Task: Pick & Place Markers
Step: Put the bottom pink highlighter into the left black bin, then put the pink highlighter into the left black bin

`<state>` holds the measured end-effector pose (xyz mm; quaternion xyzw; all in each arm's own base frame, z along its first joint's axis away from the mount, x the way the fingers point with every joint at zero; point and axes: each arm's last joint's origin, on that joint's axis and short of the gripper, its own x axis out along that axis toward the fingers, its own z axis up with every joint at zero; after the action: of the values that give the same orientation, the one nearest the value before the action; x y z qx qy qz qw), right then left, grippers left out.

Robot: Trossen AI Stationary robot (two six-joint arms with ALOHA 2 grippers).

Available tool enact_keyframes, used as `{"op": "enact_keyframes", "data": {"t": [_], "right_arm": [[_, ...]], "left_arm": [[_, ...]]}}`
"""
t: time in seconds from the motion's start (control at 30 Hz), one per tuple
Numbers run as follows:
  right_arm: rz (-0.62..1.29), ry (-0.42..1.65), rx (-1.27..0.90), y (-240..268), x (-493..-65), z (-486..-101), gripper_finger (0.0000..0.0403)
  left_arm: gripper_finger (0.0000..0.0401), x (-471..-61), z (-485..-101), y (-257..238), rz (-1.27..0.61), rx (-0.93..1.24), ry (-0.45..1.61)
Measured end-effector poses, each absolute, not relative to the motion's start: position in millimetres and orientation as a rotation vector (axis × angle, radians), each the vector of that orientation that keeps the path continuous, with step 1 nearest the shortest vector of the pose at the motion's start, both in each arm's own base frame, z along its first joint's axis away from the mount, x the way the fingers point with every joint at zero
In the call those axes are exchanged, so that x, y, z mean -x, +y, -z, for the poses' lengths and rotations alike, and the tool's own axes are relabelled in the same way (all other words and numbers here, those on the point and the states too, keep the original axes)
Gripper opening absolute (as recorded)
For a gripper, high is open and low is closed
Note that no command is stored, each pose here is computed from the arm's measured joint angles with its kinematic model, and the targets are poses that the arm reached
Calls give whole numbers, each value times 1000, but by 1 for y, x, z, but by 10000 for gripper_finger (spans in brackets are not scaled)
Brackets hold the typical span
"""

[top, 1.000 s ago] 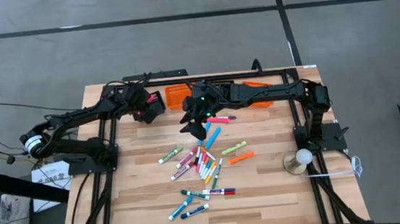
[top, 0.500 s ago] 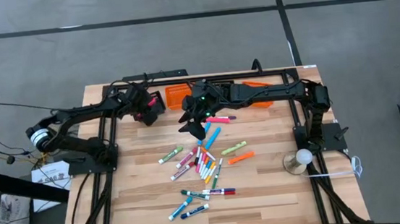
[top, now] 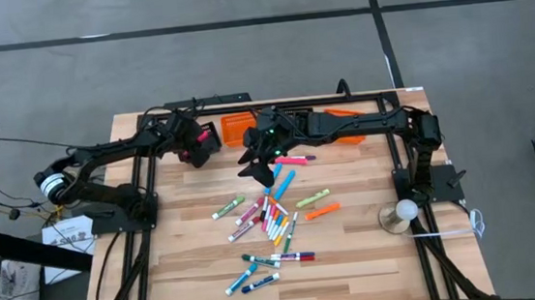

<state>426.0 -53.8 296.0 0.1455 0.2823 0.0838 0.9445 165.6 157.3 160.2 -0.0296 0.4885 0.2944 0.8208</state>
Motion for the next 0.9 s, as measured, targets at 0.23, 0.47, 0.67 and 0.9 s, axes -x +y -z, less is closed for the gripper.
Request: {"op": "enact_keyframes", "data": {"t": [0.23,0.47,0.67,0.9], "right_arm": [[-172,576,-301,-52,-426,-296,207],[-174,577,-300,-51,-426,-296,210],[-173,577,-301,-51,-426,-296,210],[-161,628,-308,-55,-423,-292,206]], "left_arm": [[95,-166,-161,158,-620,45,1039],[116,-166,-161,158,-622,42,1032],[144,-161,-180,155,-681,-5,958],[150,-140,-255,130,-776,-16,553]]}}
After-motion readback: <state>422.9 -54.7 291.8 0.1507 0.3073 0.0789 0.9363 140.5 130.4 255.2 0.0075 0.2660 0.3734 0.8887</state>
